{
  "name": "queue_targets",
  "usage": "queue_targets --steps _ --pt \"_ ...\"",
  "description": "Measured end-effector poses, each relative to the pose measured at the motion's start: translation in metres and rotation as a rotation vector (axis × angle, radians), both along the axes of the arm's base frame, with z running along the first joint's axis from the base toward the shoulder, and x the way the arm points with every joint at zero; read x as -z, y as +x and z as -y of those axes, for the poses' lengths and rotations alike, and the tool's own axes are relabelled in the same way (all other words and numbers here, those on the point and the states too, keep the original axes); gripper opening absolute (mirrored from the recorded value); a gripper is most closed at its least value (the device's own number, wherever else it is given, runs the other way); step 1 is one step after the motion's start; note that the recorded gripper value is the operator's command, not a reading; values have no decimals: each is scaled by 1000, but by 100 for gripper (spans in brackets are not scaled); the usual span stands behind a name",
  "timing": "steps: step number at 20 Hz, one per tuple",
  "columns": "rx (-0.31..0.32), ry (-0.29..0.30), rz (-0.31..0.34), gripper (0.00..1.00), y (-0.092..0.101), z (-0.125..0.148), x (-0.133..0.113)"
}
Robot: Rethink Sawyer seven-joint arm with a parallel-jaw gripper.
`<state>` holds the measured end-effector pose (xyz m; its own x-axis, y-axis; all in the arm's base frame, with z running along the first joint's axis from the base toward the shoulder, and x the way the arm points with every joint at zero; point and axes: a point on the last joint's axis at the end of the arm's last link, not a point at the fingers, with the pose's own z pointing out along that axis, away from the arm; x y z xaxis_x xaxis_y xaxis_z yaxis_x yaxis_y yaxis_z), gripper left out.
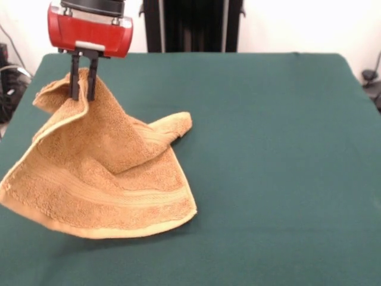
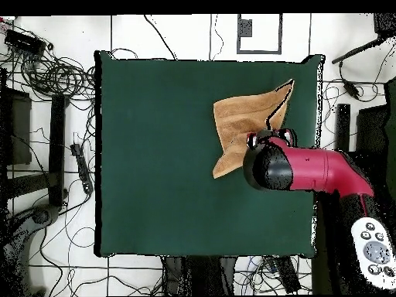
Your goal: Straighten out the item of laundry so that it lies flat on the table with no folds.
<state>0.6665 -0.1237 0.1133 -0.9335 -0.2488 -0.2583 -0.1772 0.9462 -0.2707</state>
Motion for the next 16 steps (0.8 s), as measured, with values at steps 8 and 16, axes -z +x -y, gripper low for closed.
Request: queue_targets --steps 8,16 --pt "27 -38 -40 0 -15 16 0" --pt "58 -43 -40 0 -20 37 0"
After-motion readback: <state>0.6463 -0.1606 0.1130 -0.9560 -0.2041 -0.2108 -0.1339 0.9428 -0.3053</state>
